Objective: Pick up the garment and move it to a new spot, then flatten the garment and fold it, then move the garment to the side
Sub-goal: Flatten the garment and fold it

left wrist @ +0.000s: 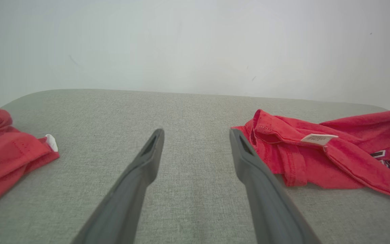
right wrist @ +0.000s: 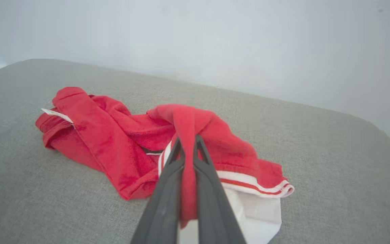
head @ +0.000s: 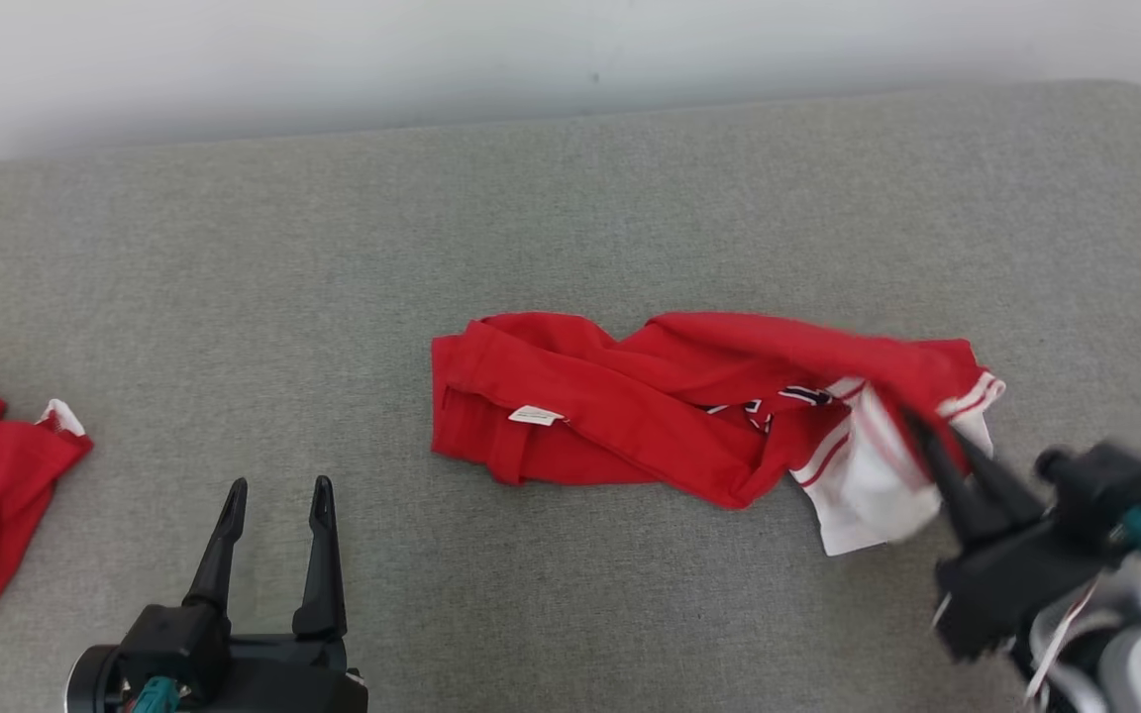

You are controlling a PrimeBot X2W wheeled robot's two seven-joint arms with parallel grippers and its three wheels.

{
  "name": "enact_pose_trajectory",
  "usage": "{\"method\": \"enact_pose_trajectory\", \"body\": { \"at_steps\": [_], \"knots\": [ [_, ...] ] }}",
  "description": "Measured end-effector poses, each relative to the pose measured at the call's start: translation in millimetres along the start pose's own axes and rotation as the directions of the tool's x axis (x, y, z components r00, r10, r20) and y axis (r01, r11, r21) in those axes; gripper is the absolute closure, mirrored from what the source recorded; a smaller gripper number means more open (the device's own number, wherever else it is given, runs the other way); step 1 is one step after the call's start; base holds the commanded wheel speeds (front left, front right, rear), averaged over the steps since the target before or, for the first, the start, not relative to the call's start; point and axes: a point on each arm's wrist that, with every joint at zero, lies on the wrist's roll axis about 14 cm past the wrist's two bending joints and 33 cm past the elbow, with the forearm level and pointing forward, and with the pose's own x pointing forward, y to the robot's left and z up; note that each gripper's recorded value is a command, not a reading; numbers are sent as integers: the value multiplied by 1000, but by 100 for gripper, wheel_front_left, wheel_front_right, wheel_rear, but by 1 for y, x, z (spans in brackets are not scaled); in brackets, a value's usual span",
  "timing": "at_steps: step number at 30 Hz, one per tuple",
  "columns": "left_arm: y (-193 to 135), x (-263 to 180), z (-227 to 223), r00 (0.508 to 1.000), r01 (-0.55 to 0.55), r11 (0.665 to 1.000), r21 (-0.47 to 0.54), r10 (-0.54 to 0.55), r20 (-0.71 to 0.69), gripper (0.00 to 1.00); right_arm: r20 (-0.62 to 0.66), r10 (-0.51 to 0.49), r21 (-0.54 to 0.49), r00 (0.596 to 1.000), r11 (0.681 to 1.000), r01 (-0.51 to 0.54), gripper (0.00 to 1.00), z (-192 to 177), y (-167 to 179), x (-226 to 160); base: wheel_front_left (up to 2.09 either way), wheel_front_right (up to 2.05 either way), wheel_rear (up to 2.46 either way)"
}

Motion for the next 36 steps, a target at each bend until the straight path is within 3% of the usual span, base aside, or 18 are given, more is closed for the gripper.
{"method": "enact_pose_trajectory", "body": {
  "at_steps": [8,18,20,21,22,28,36],
  "knots": [
    [-7,10,0,1000,25,1000,-4,-25,10,0,4,-41,-18,999,999,41,100,7,-48,31,0,0,0],
    [-7,18,0,999,29,1000,-5,-29,17,0,-26,28,-126,999,991,-31,100,0,-76,95,0,0,0],
    [-6,18,-3,1000,26,1000,-6,-26,10,0,-41,13,-122,999,992,-18,59,-7,-86,106,0,0,0],
    [-5,19,-4,1000,23,1000,-4,-23,9,0,-58,-2,-116,998,993,-5,12,-13,-92,110,0,0,0],
    [-4,19,-4,1000,24,1000,-5,-24,8,0,-59,-14,-113,998,994,7,0,-16,-97,114,0,0,0],
    [3,19,-8,1000,4,1000,5,-4,-3,0,29,-98,-59,995,993,100,0,-6,-122,131,0,0,0],
    [6,17,-3,1000,-1,1000,14,1,10,0,163,-235,41,958,972,231,0,24,-152,111,0,0,0]
  ]
}}
